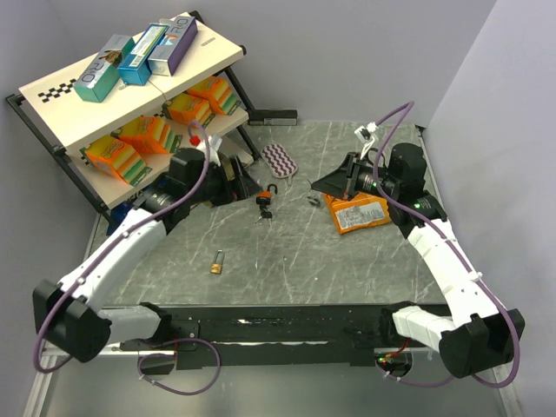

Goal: Unlock with the key

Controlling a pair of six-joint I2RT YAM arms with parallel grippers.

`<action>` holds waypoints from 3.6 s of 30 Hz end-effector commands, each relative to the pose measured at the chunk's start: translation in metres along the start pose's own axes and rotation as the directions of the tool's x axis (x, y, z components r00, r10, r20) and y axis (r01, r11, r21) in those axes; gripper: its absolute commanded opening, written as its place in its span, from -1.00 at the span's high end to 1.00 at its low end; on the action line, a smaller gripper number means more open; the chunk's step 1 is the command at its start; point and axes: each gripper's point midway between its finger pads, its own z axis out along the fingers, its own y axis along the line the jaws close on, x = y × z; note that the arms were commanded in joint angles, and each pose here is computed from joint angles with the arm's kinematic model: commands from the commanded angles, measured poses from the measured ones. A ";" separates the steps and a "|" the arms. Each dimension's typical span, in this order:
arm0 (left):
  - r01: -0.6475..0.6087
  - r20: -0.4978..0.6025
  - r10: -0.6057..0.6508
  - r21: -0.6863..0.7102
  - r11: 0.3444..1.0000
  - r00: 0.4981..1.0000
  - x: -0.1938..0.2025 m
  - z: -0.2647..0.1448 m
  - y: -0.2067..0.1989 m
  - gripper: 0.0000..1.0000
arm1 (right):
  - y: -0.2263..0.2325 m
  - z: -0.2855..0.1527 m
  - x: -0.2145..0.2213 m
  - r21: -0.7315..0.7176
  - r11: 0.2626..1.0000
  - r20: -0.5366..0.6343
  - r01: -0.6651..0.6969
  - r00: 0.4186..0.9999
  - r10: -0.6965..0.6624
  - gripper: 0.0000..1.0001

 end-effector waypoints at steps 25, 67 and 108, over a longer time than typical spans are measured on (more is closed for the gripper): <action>-0.253 -0.612 -0.306 -0.657 0.711 0.729 0.194 -0.030 0.223 -0.60 | 0.012 -0.013 -0.009 0.013 0.999 0.102 0.035 0.994 -0.036 1.00; 0.283 -0.307 -0.352 -0.247 0.927 0.884 0.041 0.111 0.053 0.98 | -0.027 0.019 0.035 0.105 0.988 -0.042 0.114 0.993 -0.110 1.00; 0.671 -0.284 -0.640 0.018 0.741 0.714 0.043 0.101 -0.020 0.98 | -0.093 0.053 0.079 0.311 0.911 -0.197 0.270 0.956 -0.216 1.00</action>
